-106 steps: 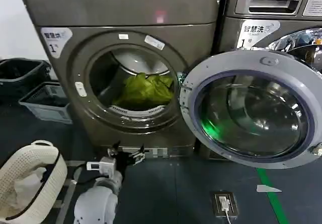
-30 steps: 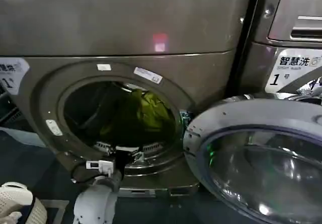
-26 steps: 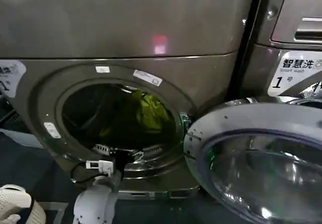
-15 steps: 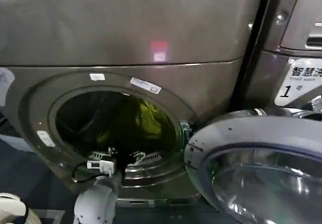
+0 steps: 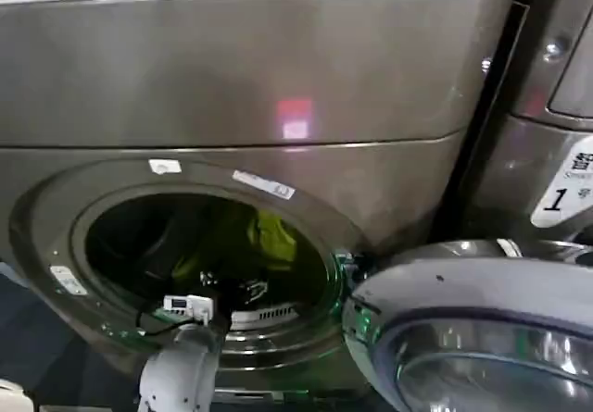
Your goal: Grasp the clothes from the dryer.
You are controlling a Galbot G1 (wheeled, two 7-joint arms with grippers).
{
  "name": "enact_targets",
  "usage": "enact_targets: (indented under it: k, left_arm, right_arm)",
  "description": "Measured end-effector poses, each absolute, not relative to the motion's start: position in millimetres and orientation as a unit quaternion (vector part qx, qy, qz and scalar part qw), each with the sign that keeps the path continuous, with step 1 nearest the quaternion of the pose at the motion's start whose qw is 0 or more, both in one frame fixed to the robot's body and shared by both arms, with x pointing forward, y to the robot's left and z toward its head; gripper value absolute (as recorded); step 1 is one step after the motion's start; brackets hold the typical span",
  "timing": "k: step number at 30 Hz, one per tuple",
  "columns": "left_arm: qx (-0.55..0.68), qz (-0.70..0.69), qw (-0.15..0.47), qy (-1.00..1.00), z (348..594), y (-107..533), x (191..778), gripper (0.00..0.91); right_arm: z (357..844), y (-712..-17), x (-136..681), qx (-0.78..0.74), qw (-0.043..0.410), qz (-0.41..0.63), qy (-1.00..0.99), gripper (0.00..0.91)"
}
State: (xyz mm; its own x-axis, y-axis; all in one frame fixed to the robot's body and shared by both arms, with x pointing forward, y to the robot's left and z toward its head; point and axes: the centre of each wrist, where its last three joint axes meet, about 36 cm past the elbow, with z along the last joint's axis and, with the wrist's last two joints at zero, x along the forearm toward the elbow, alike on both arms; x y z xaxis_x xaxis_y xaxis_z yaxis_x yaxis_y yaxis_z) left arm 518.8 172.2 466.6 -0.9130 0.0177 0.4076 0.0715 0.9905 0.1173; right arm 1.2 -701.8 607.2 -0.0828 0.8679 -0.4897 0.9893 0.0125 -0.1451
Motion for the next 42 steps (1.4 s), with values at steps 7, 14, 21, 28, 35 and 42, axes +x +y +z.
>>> enact_targets:
  k: [7,14,21,28,35,42]
  left_arm:
    - [-0.022,-0.072,0.199,-0.977,460,167,579,0.907]
    - [-0.029,-0.118,0.201,-0.972,454,170,626,0.907]
    - [-0.069,-0.257,0.192,-0.945,462,178,660,0.907]
    - [-0.165,-0.477,0.184,-0.843,473,188,674,0.907]
    - [-0.291,-0.59,0.221,-0.72,493,204,689,0.907]
    - [-0.392,-0.613,0.258,-0.636,508,222,702,0.907]
  right_arm:
    - [606,-703,0,0.665,0.132,-0.228,0.699,0.907]
    - [603,-702,-1,0.665,0.128,-0.228,0.699,0.907]
    - [601,-700,-2,0.665,0.127,-0.23,0.699,0.907]
    - [599,-700,-2,0.664,0.124,-0.232,0.7,0.907]
    - [596,-700,-1,0.664,0.12,-0.234,0.699,0.907]
    - [593,-700,5,0.662,0.119,-0.233,0.703,0.907]
